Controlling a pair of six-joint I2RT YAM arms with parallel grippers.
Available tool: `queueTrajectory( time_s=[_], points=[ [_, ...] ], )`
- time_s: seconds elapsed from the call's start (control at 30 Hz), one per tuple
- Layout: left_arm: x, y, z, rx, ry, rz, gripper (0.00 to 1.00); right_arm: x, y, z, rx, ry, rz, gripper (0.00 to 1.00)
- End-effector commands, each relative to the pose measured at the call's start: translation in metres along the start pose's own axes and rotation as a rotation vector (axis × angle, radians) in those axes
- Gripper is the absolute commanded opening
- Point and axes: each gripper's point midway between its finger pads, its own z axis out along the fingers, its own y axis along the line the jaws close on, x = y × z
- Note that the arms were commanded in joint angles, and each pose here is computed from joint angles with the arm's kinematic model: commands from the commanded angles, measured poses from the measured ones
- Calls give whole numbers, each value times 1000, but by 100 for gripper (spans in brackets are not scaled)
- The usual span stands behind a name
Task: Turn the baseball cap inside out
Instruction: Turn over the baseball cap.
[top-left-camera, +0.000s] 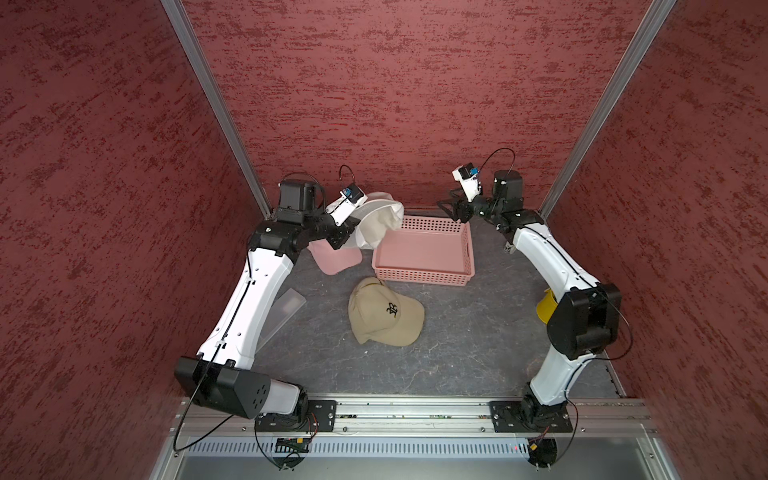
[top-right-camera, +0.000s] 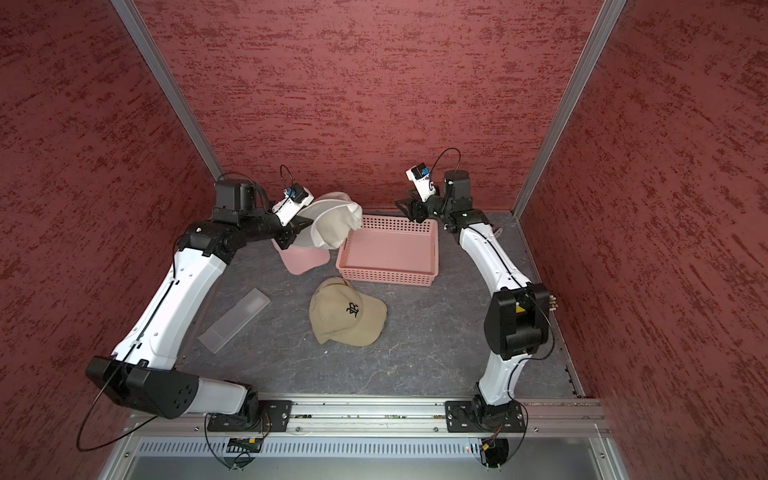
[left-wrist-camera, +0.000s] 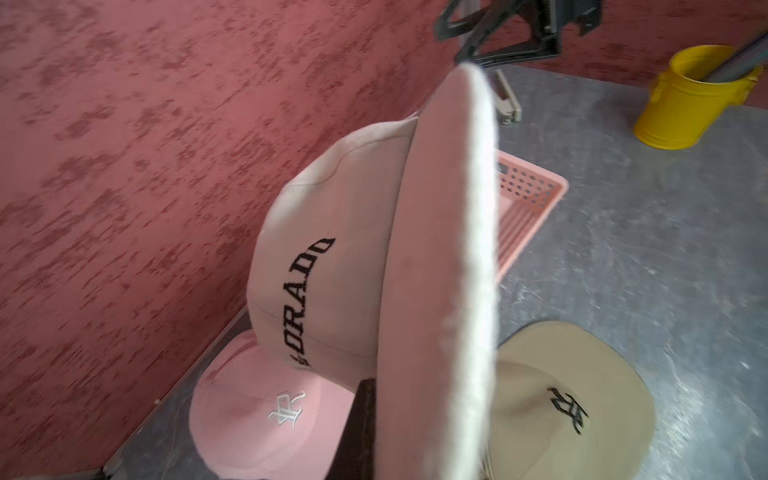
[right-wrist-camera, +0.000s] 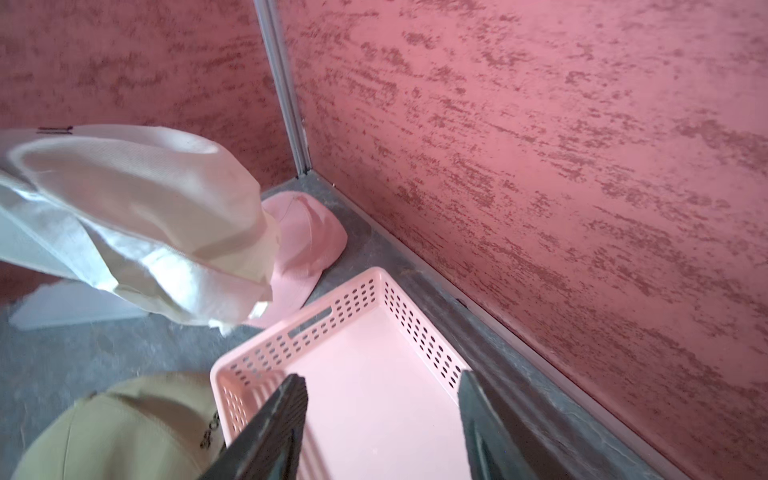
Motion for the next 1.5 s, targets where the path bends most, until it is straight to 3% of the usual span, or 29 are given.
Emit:
queueTrajectory(
  time_s=[0.0,0.13,0.37,0.87,0.97,1.1,1.33,1.47],
  points=[
    [-9,-46,-20,256,-107,127,0,43,36,-1,-168,124,-121,63],
    [-13,-49,-21,311,-123,149,0,49,66,-13,-325,96,-210,62],
    [-18,-45,-17,332,-125,152,0,46,115,-41,-535,33,-233,62],
    [-24,-50,-11,356,-148,160,0,36,157,-37,-658,-11,-285,63],
    [-25,-49,-10,350,-148,160,0,35,164,-35,-677,-14,-293,57],
    [-25,-47,-7,344,-151,157,0,30,168,-34,-703,-39,-275,40],
    [-23,-39,-3,294,-157,155,0,30,177,-38,-761,-67,-230,38],
    [-24,-37,-3,288,-159,151,0,32,175,-33,-744,-50,-212,23]
  ],
)
